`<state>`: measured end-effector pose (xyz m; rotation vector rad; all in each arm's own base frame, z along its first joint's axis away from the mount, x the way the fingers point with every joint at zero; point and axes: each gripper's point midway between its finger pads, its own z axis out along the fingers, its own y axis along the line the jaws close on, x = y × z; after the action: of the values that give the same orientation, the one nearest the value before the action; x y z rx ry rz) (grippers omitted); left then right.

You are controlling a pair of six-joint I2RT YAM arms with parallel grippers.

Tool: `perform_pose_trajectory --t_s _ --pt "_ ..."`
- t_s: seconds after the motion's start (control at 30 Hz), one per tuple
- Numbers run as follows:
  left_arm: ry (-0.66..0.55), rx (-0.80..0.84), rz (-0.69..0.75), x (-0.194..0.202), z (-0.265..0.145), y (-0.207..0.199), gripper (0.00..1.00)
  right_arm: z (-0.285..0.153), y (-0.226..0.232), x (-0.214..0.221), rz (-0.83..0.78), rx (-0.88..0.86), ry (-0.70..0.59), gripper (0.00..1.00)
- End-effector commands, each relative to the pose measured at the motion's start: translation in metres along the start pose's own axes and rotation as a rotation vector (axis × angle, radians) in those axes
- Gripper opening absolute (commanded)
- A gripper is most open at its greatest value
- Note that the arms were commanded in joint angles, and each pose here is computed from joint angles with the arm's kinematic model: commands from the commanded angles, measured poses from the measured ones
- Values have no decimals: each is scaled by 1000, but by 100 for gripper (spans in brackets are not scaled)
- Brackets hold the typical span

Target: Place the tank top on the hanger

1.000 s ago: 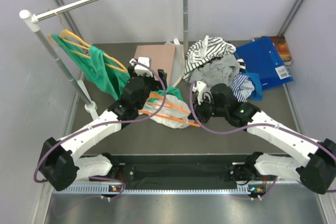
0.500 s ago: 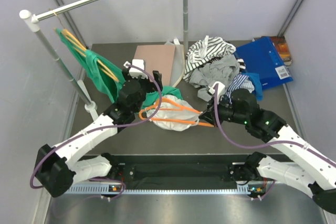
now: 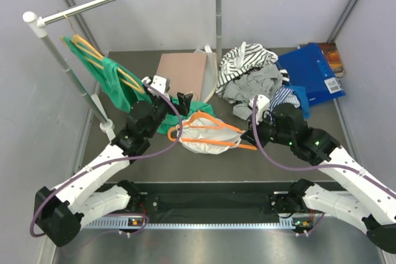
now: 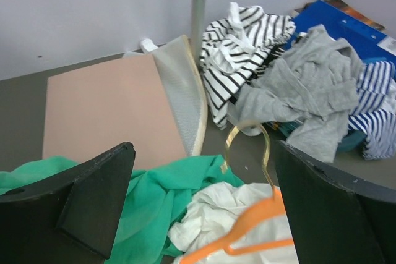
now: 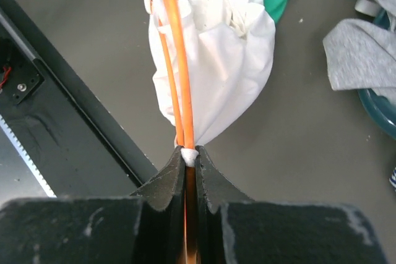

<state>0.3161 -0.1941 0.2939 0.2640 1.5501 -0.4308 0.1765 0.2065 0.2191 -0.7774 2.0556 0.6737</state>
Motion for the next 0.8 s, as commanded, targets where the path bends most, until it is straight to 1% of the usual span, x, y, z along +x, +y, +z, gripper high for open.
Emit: perform_pose_trajectory --t_s 0.0,0.13,0.3,0.4,0.77 --pt "-37 157 2 -23 -7 -27 99 -4 -14 -19 27 51 -39 0" --pt "-31 176 -16 -26 -10 -30 99 -4 -24 -21 48 48 -48 0" --pt "13 14 4 -15 -5 -2 99 -10 -22 -26 41 28 -72 0" --pt "6 -25 6 -16 -3 5 99 -12 -18 -27 38 8 -79 0" --pt "-17 -59 -6 -16 9 11 99 -18 -7 -32 24 -45 -107 0"
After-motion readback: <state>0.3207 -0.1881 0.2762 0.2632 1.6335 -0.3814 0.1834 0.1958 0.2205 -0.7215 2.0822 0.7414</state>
